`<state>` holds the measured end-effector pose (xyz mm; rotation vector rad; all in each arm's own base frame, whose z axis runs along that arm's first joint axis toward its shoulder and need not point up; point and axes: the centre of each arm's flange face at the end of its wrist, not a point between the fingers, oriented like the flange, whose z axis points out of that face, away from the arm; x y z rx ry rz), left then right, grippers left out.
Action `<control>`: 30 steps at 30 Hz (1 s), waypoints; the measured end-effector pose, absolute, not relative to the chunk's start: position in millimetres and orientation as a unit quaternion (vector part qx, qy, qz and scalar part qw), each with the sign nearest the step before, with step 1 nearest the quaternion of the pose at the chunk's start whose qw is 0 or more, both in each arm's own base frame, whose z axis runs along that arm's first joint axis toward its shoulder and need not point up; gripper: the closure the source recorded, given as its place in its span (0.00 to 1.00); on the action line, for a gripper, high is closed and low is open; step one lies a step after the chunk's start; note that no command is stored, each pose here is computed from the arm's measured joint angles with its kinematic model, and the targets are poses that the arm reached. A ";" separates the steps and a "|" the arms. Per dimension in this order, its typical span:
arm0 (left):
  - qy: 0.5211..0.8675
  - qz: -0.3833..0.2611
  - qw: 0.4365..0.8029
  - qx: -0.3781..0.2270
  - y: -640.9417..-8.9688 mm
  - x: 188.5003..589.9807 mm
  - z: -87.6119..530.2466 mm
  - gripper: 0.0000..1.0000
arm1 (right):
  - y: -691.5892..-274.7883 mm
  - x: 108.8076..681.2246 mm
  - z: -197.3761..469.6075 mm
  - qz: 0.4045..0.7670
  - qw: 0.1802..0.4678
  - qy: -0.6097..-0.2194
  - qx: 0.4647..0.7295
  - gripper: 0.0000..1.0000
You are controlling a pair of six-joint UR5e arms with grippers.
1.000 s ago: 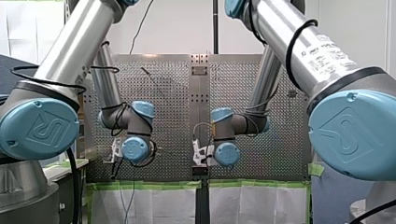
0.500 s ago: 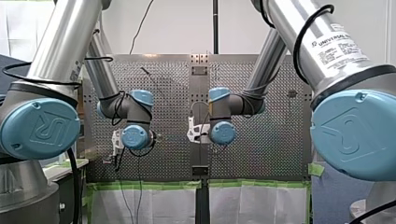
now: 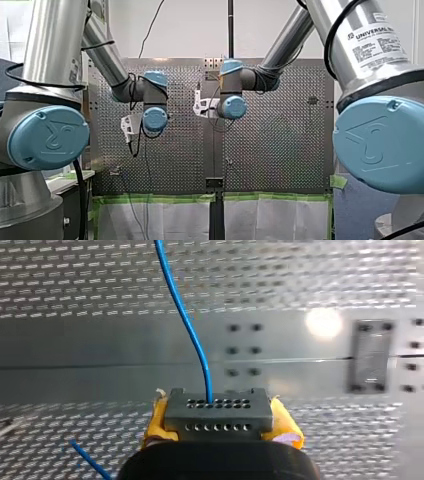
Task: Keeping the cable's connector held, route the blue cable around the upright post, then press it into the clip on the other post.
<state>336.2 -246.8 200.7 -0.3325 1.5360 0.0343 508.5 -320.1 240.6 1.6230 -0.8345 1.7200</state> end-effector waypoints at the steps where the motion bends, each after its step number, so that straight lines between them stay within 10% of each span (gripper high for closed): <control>1: 0.687 0.018 0.709 -0.156 -244.8 340.0 207.8 1.00 | -322.3 509.2 252.7 0.656 0.313 -0.315 0.610 1.00; 30: 0.593 -0.006 0.780 -0.203 -162.1 399.2 411.2 1.00 | -360.7 553.5 365.0 0.713 0.279 -0.281 0.578 1.00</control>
